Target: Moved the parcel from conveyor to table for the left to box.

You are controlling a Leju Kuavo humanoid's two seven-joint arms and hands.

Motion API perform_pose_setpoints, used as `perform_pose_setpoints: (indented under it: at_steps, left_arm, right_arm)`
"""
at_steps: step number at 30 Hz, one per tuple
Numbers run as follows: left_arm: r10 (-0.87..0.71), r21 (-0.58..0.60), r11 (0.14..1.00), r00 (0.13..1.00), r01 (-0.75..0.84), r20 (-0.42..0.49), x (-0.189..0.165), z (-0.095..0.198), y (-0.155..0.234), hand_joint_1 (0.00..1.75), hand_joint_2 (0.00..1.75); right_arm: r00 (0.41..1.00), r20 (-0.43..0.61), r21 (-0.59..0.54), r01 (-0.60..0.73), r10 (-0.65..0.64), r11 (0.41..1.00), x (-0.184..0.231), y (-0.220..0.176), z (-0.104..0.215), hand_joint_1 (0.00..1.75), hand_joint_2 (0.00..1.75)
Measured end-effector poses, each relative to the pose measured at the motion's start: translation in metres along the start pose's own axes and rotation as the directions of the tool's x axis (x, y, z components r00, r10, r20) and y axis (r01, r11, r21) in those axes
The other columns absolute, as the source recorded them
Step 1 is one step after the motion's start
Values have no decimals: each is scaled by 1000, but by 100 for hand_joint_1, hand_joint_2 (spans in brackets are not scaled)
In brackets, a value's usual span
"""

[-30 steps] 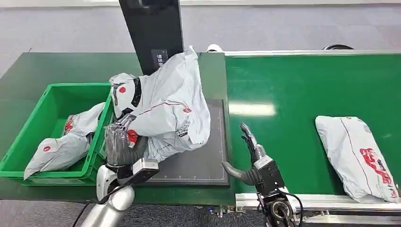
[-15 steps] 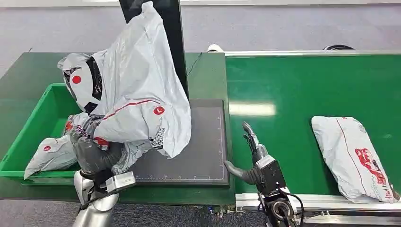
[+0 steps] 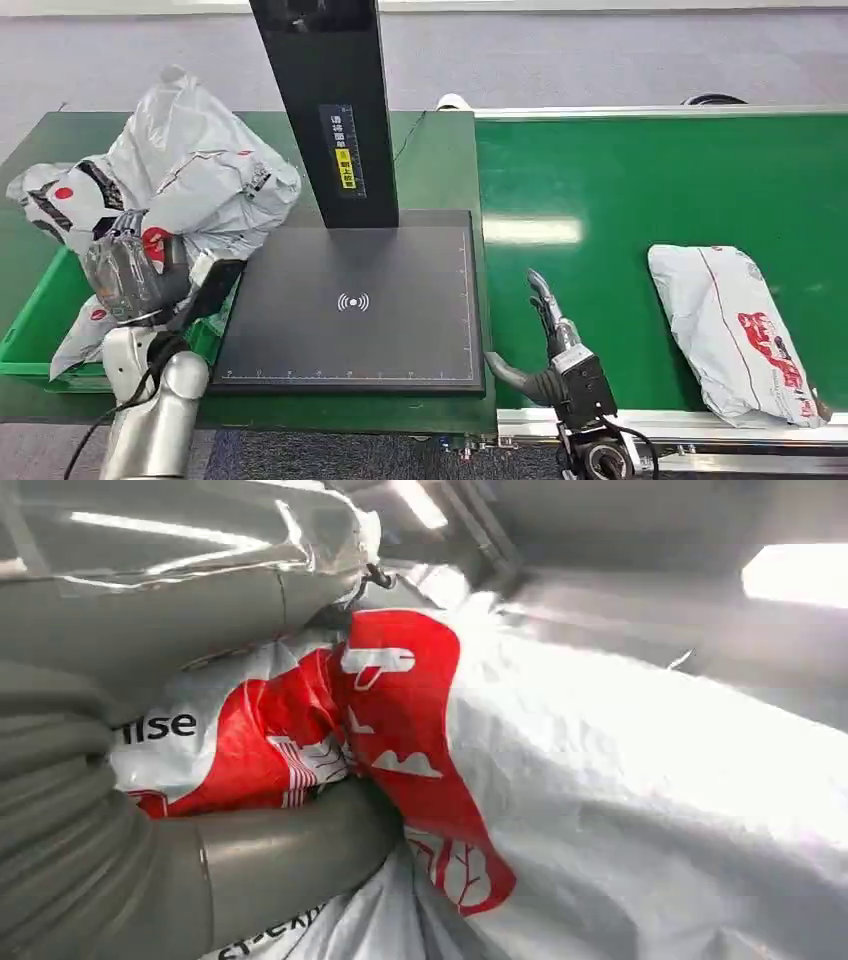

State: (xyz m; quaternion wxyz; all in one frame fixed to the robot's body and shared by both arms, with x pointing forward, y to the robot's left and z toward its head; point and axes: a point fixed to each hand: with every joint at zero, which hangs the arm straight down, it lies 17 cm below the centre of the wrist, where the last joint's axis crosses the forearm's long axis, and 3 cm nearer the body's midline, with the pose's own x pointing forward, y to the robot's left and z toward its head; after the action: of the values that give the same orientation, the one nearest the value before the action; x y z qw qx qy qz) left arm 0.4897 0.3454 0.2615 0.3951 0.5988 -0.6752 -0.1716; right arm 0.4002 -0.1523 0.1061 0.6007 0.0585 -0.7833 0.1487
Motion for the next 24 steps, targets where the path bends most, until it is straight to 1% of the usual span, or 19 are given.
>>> perform_pose_setpoints:
  at_steps: [3, 5, 8, 15, 20, 24]
  left_arm:
    - [-130, -157, 981, 987, 113, -98, -51, -1, -37, 175, 175]
    - [-194, -251, 955, 973, 157, -128, -76, 4, -57, 175, 175]
    - [-257, -339, 921, 954, 192, -157, -106, 13, -75, 175, 175]
    - [-350, -442, 868, 910, 226, -222, -154, 20, -81, 175, 175]
    - [-398, -466, 852, 874, 240, -279, -192, 19, -72, 175, 175]
    - [-407, -472, 848, 866, 240, -291, -200, 20, -71, 175, 175]
  right_arm:
    - [1000, -8, 13, -10, 11, 1000, -1, 1, 0, 0, 175]
    - [1000, -12, 17, -18, 18, 1000, -3, 0, 1, 0, 175]
    - [1000, -14, 20, -26, 26, 999, -3, 0, 1, 0, 175]
    - [999, -18, 35, -26, 27, 999, -4, 5, 1, 0, 175]
    - [1000, -19, 37, -22, 23, 999, -3, 7, 0, 0, 175]
    - [1000, -20, 37, -22, 22, 999, -4, 7, 0, 0, 175]
